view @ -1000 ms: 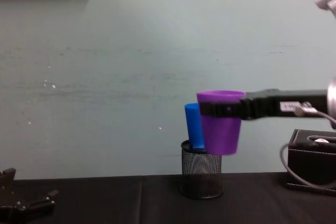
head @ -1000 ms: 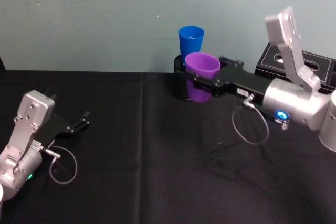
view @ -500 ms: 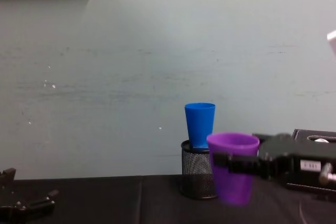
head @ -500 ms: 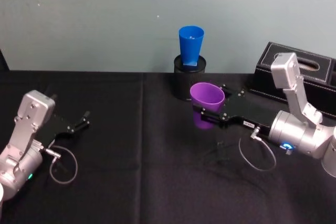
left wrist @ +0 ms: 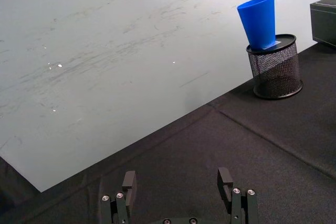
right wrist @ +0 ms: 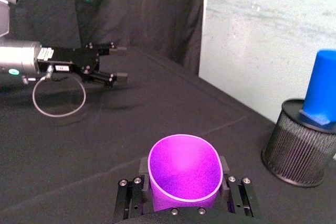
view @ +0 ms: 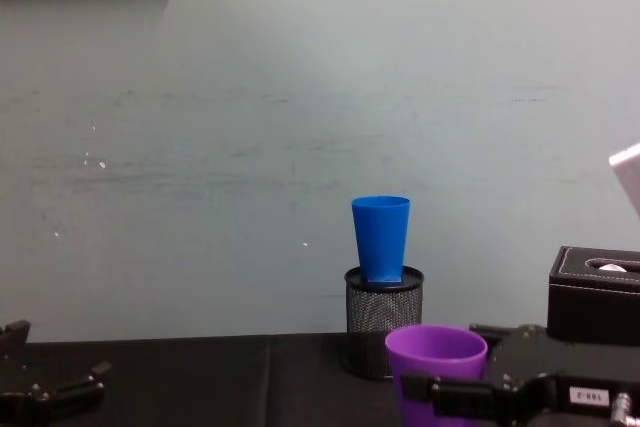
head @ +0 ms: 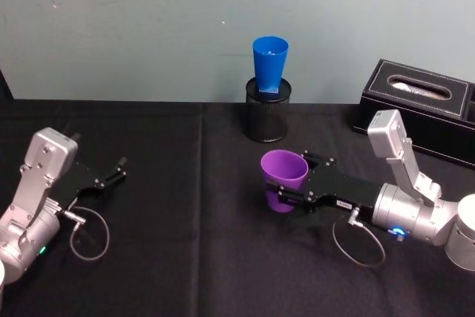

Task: Pick up one cup with a gripper and tap it against the other cup.

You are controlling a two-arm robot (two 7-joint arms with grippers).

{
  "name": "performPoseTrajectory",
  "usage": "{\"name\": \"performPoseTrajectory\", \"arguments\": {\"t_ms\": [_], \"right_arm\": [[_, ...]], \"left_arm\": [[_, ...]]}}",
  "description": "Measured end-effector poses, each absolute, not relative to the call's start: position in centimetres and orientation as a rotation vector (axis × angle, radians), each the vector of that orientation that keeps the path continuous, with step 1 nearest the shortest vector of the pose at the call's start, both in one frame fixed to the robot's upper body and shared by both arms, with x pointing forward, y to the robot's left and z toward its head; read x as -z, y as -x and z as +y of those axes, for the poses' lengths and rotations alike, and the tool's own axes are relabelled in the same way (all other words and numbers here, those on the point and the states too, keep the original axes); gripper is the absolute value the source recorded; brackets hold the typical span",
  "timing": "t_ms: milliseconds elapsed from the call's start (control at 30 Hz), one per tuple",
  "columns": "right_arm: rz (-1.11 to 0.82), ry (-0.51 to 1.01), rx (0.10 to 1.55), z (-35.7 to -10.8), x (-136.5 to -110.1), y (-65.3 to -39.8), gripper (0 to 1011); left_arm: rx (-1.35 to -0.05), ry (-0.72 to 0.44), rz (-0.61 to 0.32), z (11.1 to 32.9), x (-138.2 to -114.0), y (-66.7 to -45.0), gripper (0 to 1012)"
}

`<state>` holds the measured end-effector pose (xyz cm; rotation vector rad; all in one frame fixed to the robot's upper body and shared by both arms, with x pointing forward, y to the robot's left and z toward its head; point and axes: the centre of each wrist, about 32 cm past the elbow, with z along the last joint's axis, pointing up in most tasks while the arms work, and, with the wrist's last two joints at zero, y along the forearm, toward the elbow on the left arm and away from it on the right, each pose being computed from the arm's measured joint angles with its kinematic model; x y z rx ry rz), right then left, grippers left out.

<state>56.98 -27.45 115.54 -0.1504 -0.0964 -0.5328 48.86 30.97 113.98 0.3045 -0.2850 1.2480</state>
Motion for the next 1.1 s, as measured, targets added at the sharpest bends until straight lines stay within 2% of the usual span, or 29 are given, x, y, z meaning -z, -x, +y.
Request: {"name": "performPoseTrajectory", "arguments": {"t_ms": [467,1100], "right_arm": [[-0.038,0.188,0.525,-27.6,-114.0,-57.5,731],[-0.041,0.2,0.504,-27.7,-113.6,-57.5,731]], "left_arm": [[-1.248,-0.305,-0.285,31.0,-114.0,-48.9,1011],[-1.248,-0.305,-0.285,31.0,-114.0,-48.9,1011]]}}
